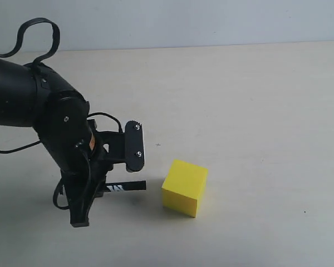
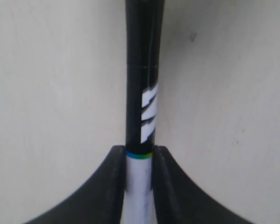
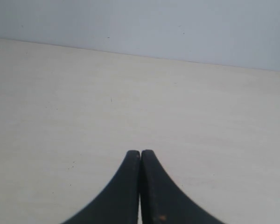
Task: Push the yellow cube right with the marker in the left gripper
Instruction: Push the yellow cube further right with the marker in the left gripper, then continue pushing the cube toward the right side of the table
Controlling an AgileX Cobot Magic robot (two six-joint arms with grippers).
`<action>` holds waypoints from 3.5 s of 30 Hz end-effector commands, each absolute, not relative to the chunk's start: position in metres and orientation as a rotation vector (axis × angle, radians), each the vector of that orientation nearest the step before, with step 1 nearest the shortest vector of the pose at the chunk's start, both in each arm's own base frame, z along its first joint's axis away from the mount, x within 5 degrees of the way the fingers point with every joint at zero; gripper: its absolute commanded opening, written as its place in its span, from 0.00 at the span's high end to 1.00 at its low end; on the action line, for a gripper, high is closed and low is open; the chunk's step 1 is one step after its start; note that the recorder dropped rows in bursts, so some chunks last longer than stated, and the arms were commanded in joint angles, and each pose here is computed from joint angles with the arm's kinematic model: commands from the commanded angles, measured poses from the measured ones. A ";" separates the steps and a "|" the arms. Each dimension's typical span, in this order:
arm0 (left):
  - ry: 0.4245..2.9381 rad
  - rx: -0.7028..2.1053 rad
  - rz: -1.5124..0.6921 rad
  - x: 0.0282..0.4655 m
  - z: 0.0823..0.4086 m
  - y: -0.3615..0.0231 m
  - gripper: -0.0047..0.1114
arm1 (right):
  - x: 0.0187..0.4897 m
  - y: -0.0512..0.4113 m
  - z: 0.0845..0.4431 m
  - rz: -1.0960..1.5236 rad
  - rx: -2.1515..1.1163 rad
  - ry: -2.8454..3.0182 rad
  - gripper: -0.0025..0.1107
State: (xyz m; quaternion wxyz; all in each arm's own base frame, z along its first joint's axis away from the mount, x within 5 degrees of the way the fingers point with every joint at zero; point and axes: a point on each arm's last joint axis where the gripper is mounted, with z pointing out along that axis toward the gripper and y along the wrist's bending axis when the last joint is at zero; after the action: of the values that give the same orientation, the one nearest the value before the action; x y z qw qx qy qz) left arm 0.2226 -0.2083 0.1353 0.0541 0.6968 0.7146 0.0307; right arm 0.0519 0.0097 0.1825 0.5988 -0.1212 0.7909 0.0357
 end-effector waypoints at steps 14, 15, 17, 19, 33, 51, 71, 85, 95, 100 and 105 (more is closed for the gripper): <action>2.182 2.151 0.010 0.198 0.141 -0.236 0.96 | 0.052 0.010 0.183 0.074 -0.284 1.819 0.98; 2.191 2.143 -0.003 0.197 0.141 -0.237 0.96 | 0.052 0.010 0.183 0.074 -0.284 1.819 0.98; 2.166 2.113 -0.019 0.199 0.142 -0.240 0.96 | 0.052 0.010 0.183 0.074 -0.284 1.819 0.98; 2.117 2.060 -0.042 0.202 0.144 -0.248 0.96 | 0.052 0.010 0.183 0.075 -0.283 1.819 0.98; 2.166 2.063 -0.067 0.208 0.159 -0.253 0.96 | 0.052 0.010 0.183 0.075 -0.283 1.819 0.98; 2.051 2.010 -0.135 0.211 0.162 -0.293 0.96 | 0.052 0.010 0.183 0.075 -0.283 1.822 0.98; 2.179 1.974 -0.189 0.213 0.142 -0.331 0.96 | 0.052 0.009 0.183 0.074 -0.285 1.821 0.98; 2.262 2.027 -0.156 0.219 0.140 -0.326 0.96 | 0.052 0.009 0.183 0.074 -0.285 1.821 0.98; 2.104 1.943 -0.288 0.211 0.146 -0.363 0.96 | 0.052 0.009 0.183 0.074 -0.285 1.821 0.98; 2.207 2.010 -0.267 0.211 0.143 -0.350 0.96 | 0.052 0.009 0.183 0.074 -0.285 1.821 0.98; 2.232 2.034 -0.262 0.210 0.142 -0.348 0.96 | 0.052 0.009 0.183 0.074 -0.285 1.821 0.98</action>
State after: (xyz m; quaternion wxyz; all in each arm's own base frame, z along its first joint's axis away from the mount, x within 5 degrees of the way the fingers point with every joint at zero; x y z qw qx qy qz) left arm 0.2087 -0.3482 0.1419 0.0600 0.6712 0.7338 -0.0857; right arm 0.0519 0.0097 0.1825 0.5988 -0.1214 0.7908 0.0356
